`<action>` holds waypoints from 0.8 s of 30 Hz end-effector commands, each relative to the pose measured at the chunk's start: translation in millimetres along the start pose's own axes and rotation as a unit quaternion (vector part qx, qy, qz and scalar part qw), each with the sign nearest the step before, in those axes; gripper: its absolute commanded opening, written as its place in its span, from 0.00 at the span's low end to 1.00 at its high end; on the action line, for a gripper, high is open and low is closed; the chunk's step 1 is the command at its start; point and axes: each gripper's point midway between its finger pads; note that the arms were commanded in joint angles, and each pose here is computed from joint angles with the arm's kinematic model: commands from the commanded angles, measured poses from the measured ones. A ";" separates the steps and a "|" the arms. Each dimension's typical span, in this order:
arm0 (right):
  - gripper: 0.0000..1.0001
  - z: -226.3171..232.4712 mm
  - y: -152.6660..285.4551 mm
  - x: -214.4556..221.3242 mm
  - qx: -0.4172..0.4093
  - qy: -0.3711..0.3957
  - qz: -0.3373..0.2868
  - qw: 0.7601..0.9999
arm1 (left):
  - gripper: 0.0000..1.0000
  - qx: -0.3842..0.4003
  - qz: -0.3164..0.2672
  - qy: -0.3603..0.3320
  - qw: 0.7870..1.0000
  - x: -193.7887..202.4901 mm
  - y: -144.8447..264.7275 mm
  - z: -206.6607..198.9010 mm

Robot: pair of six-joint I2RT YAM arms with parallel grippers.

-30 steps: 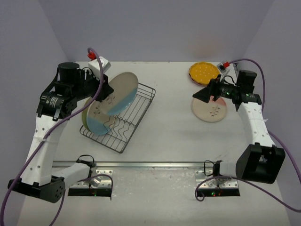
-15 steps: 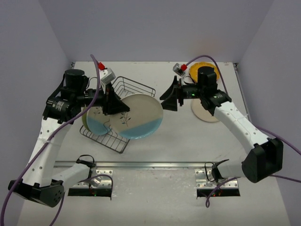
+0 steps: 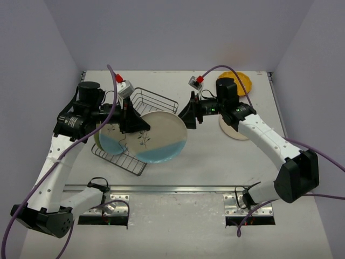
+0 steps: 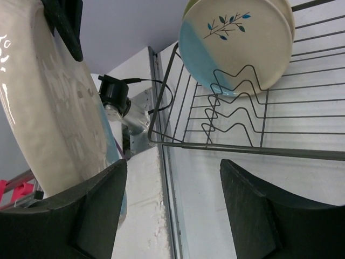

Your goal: Unload the plates from the dish rack

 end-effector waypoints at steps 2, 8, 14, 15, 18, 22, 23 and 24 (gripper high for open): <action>0.71 16.6 11.8 -24.1 -0.015 0.019 -0.028 0.999 | 0.00 0.013 -0.034 -0.066 0.997 -22.9 4.9 -9.1; 0.72 29.5 22.5 -49.1 -0.055 -0.004 -0.052 0.997 | 0.00 0.021 -0.030 -0.066 0.997 -17.7 5.7 -12.9; 0.72 43.3 24.9 -50.6 -0.103 -0.004 -0.051 0.993 | 0.00 0.031 -0.026 -0.063 0.997 -13.3 4.9 -14.6; 0.72 46.9 26.0 -48.9 -0.110 -0.010 -0.050 0.993 | 0.00 0.032 -0.024 -0.062 0.997 -12.5 4.3 -13.8; 0.71 51.0 25.6 -36.7 -0.128 0.001 -0.044 0.991 | 0.00 0.036 -0.023 -0.062 0.997 -12.3 3.6 -13.9; 0.69 57.0 17.9 -8.0 -0.140 0.033 -0.010 0.990 | 0.00 0.045 -0.022 -0.058 0.997 -12.3 1.6 -13.0; 0.68 59.0 14.7 0.0 -0.140 0.022 0.002 0.990 | 0.00 0.049 -0.022 -0.055 0.997 -12.1 0.9 -13.3; 0.68 60.2 13.0 1.5 -0.138 0.046 0.004 0.989 | 0.00 0.053 -0.021 -0.054 0.997 -11.8 0.4 -13.6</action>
Point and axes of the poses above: each gripper's point midway between its finger pads, its own y axis back along the fingers, its own z axis along the line the jaws close on, x = y × z, and after that the axes turned 6 degrees about -y, right-handed
